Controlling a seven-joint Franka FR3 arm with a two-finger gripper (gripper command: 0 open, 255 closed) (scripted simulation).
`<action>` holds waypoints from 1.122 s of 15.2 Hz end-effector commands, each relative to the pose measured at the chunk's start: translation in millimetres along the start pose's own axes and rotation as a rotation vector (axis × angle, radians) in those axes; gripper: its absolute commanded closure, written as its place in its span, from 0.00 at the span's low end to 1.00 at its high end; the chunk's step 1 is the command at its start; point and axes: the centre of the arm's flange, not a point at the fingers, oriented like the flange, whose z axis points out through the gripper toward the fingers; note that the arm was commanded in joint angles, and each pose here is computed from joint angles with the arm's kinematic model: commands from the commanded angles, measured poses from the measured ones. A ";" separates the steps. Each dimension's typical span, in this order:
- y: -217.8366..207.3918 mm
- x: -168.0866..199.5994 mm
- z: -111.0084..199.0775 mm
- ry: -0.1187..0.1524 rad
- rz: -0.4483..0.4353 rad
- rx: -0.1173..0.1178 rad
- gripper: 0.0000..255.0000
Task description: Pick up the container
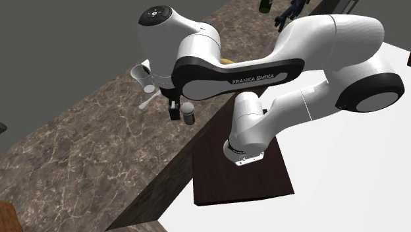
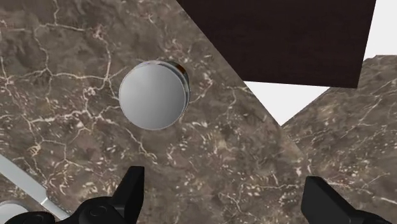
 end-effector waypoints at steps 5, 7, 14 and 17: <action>41.1 -15.9 62.7 -0.001 0.009 -0.050 0.00; 45.1 -17.4 73.8 -0.002 0.010 -0.054 0.00; 44.5 -18.2 108.5 -0.002 0.010 -0.054 0.00; 44.9 -18.9 108.5 -0.002 0.010 -0.054 1.00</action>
